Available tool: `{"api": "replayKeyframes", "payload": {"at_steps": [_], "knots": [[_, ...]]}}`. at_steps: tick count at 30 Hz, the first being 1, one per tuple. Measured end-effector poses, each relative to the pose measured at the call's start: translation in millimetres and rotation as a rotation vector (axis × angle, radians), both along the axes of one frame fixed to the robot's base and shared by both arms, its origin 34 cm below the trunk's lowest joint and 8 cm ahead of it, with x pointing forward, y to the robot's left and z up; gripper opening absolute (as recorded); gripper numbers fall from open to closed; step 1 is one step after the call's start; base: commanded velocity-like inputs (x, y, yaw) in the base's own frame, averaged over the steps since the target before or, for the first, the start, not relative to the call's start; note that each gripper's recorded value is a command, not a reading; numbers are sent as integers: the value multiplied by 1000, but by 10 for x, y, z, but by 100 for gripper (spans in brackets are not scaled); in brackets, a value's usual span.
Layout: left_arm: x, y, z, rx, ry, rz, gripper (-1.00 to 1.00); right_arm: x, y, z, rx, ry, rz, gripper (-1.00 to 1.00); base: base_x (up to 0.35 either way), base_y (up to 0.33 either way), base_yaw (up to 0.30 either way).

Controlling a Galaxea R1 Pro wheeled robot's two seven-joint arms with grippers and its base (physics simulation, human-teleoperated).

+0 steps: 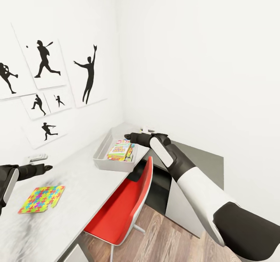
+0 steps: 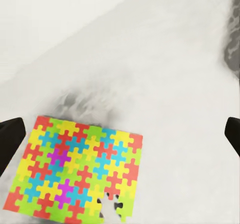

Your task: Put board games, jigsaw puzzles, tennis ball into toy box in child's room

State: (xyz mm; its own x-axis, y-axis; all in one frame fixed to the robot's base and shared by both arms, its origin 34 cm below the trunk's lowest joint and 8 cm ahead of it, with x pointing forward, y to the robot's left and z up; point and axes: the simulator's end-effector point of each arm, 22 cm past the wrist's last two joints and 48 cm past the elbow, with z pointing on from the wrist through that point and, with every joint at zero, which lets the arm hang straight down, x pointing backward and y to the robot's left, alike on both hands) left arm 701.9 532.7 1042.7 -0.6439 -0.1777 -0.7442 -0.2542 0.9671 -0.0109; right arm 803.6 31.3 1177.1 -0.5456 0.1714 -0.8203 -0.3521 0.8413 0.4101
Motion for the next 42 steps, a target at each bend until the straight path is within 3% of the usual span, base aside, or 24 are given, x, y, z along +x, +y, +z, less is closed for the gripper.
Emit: {"api": "replayKeyframes", "payload": {"at_steps": [4, 12, 18, 26, 42], "knots": [[-59, 108, -89, 21, 28, 40, 100, 0, 0, 0, 0, 0, 0, 100, 0, 3, 0], [-286, 269, -610, -3, 144, 96, 100, -5, 14, 36, 2, -7, 4, 100, 0, 0, 0], [-130, 520, -617, 52, 162, 183, 100, -28, 73, 240, 20, -46, 18, 100, 0, 0, 0], [35, 617, -563, 84, 128, 212, 100, -36, 88, 297, 24, -58, 22, 100, 0, 0, 0], [263, 629, -296, 96, 46, 212, 100, -80, 136, 408, 23, -75, 42, 100, 0, 0, 0]]}}
